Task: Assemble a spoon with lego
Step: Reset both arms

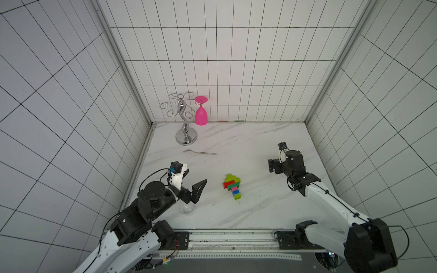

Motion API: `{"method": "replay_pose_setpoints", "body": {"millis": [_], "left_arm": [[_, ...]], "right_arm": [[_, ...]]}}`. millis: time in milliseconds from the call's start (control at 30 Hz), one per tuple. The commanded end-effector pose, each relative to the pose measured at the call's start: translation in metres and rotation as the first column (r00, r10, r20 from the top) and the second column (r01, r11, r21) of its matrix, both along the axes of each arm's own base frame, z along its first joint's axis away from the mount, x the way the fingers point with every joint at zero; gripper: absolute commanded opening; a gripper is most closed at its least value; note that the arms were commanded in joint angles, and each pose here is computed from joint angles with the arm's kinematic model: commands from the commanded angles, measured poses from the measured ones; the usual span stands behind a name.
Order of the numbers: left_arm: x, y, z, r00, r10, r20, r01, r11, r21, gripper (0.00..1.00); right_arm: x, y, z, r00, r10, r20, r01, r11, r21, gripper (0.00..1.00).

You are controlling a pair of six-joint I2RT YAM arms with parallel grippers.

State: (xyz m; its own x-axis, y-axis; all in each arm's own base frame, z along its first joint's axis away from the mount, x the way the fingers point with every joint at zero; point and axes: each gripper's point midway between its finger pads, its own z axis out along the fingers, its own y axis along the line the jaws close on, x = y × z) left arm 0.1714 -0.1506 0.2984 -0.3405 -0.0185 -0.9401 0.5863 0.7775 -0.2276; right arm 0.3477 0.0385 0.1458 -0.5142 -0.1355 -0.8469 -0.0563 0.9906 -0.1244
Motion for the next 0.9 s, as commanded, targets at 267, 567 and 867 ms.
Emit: {"method": "replay_pose_setpoints", "body": {"millis": [267, 567, 867], "left_arm": [[0.012, 0.007, 0.001, 0.997, 0.062, 0.05, -0.063, 0.998, 0.01, 0.99], [0.025, 0.021, -0.003, 0.984, 0.146, 0.103, -0.152, 0.987, 0.058, 0.99], [0.078, 0.085, 0.007, 0.858, 0.448, 0.252, -0.459, 0.888, -0.017, 0.99]], "right_arm": [[0.035, -0.089, -0.029, 0.92, -0.363, 0.145, 0.343, 0.928, 0.148, 0.99], [0.05, -0.059, -0.049, 0.967, -0.145, 0.211, 0.117, 0.983, 0.139, 0.99], [0.055, -0.06, -0.052, 0.974, -0.152, 0.165, 0.131, 0.983, 0.129, 0.99]]}}
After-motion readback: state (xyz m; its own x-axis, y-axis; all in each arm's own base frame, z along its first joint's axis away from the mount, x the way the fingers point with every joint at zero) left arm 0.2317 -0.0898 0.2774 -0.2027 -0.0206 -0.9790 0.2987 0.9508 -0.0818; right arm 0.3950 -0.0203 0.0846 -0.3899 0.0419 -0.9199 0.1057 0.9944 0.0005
